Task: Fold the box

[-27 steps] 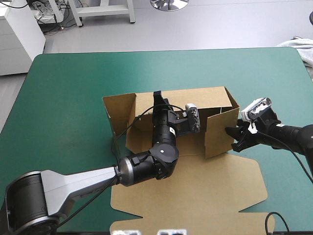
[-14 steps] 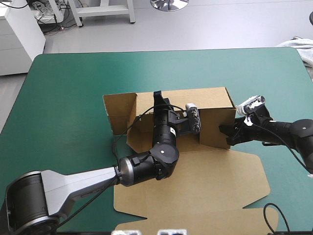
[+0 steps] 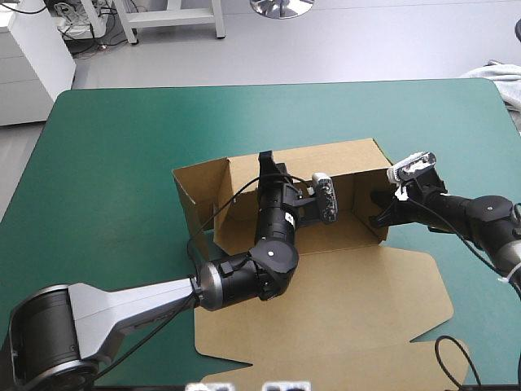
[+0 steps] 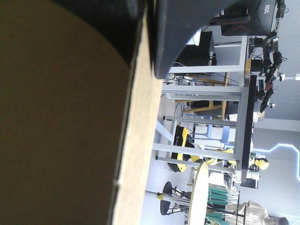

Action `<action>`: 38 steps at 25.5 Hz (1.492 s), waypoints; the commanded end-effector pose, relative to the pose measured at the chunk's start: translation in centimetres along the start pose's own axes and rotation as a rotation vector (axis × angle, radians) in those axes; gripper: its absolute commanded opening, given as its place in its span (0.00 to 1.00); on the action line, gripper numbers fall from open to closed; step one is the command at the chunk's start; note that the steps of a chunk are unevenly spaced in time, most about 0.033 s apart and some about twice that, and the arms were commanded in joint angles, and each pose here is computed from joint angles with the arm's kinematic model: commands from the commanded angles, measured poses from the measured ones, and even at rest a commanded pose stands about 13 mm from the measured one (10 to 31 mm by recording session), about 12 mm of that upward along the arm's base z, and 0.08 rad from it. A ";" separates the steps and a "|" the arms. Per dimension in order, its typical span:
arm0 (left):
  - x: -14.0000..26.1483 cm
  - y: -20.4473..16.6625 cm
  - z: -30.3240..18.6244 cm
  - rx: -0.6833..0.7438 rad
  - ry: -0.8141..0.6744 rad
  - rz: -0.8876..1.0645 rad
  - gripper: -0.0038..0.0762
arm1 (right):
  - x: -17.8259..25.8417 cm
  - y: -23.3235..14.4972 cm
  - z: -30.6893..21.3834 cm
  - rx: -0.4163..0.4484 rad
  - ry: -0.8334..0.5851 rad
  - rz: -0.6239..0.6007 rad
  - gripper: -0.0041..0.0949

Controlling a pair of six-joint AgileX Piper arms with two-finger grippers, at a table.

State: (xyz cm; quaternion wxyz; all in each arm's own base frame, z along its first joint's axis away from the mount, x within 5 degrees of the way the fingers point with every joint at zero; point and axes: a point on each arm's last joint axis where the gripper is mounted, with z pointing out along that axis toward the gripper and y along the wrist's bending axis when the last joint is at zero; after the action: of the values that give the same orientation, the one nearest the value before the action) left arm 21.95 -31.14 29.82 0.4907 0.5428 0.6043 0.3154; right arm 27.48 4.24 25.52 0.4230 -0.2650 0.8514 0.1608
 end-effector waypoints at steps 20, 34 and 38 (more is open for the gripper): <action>-0.4 2.7 -1.2 -0.127 -0.043 -0.017 0.06 | -0.4 1.1 -0.7 -0.090 0.048 0.018 0.04; -1.5 3.1 -1.9 -0.208 -0.129 0.066 0.58 | -0.4 1.2 -0.7 -0.093 0.052 0.026 0.04; -3.2 2.6 -3.8 -0.253 -0.212 0.118 0.57 | -0.4 1.1 -0.7 -0.083 0.051 0.054 0.04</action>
State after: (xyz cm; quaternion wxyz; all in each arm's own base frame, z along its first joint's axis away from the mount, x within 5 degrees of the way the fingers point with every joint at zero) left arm 20.22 -33.24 31.08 0.5518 0.5696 0.4998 0.3482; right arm 27.31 4.30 25.53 0.3940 -0.2363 0.8702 0.1780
